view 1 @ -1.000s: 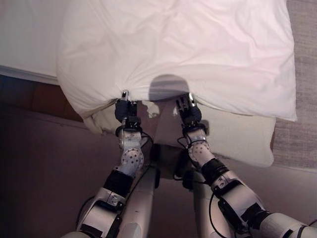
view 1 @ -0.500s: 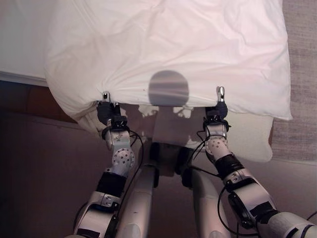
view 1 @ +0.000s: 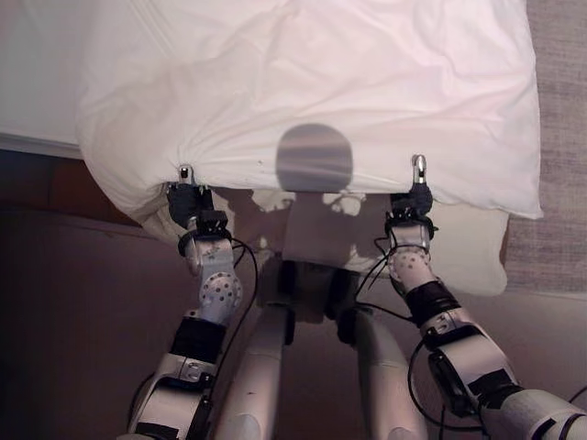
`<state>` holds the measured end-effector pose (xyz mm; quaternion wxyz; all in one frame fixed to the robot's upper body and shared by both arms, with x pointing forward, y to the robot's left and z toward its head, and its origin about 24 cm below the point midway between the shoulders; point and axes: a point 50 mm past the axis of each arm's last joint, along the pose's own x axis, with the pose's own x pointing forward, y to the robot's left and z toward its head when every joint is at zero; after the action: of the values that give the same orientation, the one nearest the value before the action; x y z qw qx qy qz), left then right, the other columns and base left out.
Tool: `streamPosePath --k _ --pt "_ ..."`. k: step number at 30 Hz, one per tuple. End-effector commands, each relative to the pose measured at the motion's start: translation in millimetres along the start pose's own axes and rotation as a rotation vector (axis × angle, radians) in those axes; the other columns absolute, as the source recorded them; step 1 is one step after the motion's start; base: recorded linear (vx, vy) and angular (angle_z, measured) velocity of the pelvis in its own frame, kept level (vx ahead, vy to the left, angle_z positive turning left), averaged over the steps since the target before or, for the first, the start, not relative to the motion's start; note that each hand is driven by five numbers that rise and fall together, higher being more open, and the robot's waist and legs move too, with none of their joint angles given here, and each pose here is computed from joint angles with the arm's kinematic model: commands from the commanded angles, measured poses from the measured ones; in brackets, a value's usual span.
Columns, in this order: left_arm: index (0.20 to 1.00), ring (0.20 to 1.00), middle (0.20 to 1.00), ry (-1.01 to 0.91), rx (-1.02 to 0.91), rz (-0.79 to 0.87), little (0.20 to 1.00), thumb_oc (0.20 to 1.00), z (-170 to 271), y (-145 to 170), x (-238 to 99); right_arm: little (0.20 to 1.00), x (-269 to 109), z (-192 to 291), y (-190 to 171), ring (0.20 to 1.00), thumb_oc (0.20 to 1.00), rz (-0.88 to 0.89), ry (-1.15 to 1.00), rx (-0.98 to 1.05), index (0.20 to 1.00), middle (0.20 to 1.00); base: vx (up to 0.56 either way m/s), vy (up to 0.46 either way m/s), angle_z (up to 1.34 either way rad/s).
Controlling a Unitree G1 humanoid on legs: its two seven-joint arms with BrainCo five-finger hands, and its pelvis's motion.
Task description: Make the bed
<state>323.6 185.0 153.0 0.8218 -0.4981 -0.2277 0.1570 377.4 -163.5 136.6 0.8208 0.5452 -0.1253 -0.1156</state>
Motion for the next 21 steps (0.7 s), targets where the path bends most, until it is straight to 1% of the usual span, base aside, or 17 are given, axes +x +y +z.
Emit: streamPosePath --k 1,5,12,21 --pt "0.2 0.2 0.2 -0.353 0.001 0.014 0.2 0.2 72.3 8.3 13.2 1.0 8.5 42.4 -9.2 1.0 1.0 -0.023 -0.165 -0.002 1.0 1.0 0.02 0.008 -0.05" --pt "0.2 0.2 0.2 -0.404 0.066 0.081 0.2 0.2 88.0 20.7 22.8 1.0 16.1 60.3 -4.0 1.0 1.0 -0.034 -0.221 -0.011 1.0 1.0 0.0 0.001 -0.01" --pt "0.2 0.2 0.2 -0.462 0.096 0.159 0.2 0.2 107.3 31.9 33.7 1.0 22.2 77.0 -5.2 1.0 1.0 -0.064 -0.263 -0.027 1.0 1.0 0.0 0.0 0.0" --pt "0.2 0.2 0.2 -0.512 0.143 0.23 0.2 0.2 125.6 36.8 47.3 1.0 26.1 95.1 -11.1 1.0 1.0 -0.118 -0.323 -0.016 1.0 1.0 0.0 0.0 0.0"
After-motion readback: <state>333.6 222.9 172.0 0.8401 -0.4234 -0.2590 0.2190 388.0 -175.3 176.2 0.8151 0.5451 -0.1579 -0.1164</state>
